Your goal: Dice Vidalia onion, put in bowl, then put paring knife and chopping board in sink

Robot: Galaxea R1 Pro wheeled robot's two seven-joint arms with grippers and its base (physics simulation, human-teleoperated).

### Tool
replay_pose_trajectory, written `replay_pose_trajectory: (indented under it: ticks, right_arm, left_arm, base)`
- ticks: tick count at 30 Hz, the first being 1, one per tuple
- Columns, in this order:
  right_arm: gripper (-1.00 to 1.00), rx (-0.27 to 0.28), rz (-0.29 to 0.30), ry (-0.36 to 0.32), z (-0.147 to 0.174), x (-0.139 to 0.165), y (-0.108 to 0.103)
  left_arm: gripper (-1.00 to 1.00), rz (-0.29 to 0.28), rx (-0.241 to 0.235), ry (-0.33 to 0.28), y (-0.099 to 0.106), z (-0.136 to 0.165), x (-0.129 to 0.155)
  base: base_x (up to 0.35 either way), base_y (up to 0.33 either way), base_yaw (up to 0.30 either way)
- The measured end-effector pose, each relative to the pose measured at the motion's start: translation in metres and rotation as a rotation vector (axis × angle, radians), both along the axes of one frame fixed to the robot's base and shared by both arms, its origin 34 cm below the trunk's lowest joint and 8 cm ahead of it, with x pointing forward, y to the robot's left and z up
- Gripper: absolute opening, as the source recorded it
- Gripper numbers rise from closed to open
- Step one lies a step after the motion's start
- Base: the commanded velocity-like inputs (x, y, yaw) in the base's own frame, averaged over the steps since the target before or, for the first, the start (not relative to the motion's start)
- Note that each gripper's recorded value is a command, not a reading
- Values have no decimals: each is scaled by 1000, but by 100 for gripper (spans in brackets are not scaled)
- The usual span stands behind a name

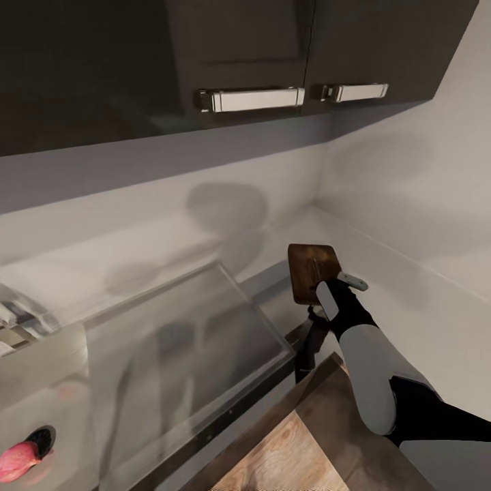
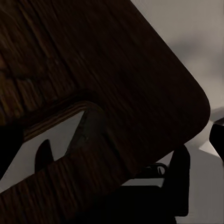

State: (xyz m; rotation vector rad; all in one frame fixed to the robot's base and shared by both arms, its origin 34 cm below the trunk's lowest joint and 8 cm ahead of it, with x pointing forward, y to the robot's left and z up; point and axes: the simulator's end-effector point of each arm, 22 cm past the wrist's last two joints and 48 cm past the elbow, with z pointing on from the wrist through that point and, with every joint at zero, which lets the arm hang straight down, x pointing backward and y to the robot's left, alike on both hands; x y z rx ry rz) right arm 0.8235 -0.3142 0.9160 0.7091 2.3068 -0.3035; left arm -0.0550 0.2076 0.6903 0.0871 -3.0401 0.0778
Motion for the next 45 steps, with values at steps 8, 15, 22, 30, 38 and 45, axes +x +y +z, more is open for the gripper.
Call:
replay_pose_trajectory:
  ticks: [8, 15, 22, 30, 38, 45]
  right_arm:
    - [100, -1, -1, 13, -9, -1, -1]
    - [100, -1, -3, 17, -15, -2, -1]
    - [100, -3, -8, 9, -15, 1, -3]
    - [100, -4, -8, 10, -15, 1, -4]
    - [100, -5, -9, 9, -15, 1, -4]
    - [-100, -5, -9, 9, -15, 1, -4]
  left_arm:
    - [100, 0, -1, 20, 0, 3, -7]
    - [100, 0, -1, 33, -1, 5, -12]
    - [100, 0, -1, 42, -1, 7, -15]
    - [100, 0, -1, 44, -1, 7, -16]
    - [100, 0, -1, 47, -1, 7, -17]
    - [100, 0, -1, 47, -1, 7, -17]
  base:
    - [2, 2, 0]
    - [0, 0, 0]
    - [0, 0, 0]
    - [0, 0, 0]
    - [0, 0, 0]
    - [0, 0, 0]
